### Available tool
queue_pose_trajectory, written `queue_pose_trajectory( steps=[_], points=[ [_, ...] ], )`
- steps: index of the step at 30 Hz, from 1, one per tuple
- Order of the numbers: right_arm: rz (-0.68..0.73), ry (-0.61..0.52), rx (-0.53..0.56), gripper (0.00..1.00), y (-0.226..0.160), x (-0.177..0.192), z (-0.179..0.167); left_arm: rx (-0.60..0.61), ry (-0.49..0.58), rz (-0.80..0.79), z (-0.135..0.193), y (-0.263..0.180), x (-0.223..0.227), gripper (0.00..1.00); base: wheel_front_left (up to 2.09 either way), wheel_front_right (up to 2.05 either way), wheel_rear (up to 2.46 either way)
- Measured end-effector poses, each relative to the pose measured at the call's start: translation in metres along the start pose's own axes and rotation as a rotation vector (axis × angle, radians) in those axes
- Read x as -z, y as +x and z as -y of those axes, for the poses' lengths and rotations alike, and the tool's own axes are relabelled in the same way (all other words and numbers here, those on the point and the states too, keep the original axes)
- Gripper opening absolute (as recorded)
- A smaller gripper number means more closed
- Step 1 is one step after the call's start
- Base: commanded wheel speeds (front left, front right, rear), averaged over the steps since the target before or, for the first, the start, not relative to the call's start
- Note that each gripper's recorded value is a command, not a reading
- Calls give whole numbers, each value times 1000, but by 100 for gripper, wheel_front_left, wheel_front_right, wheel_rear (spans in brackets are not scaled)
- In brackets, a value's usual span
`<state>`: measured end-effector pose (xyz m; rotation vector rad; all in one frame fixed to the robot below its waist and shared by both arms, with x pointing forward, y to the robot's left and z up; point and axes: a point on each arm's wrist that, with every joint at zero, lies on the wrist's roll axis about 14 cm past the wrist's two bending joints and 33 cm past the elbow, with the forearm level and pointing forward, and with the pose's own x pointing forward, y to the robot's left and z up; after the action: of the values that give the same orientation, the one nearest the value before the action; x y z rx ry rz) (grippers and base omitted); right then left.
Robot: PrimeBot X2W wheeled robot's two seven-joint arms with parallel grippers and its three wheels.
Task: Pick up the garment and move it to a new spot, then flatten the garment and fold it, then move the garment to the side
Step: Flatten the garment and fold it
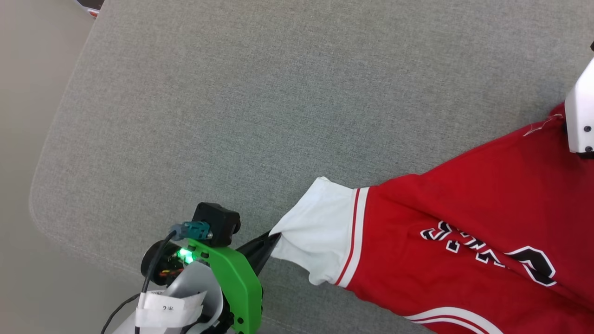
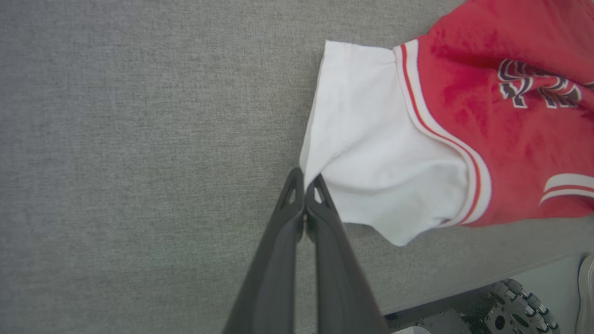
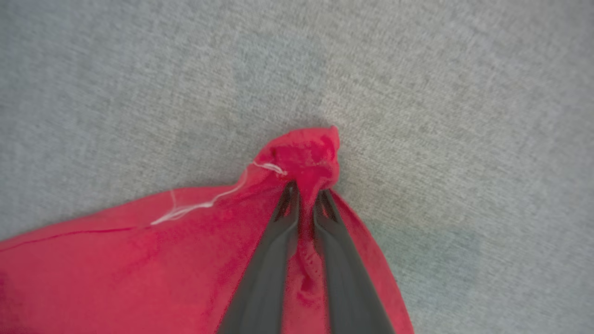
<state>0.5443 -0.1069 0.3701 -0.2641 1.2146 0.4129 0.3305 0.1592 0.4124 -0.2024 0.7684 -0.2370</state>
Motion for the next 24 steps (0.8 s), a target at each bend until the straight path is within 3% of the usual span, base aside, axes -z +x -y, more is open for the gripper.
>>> queue_pose_trajectory(
  steps=[13, 17, 24],
  points=[
    [197, 36, -20, 0, -28, -15, 0, -8, 34, 65, 0, -11, -14, 0, 0, 0, 0],
    [316, 74, -54, 0, -53, -27, -2, -20, 43, 130, -2, -20, -33, 0, 0, 0, 0],
    [543, 90, -11, 0, -108, -38, 19, -41, 91, 262, -3, -39, -72, 0, 0, 0, 0]
  ],
)
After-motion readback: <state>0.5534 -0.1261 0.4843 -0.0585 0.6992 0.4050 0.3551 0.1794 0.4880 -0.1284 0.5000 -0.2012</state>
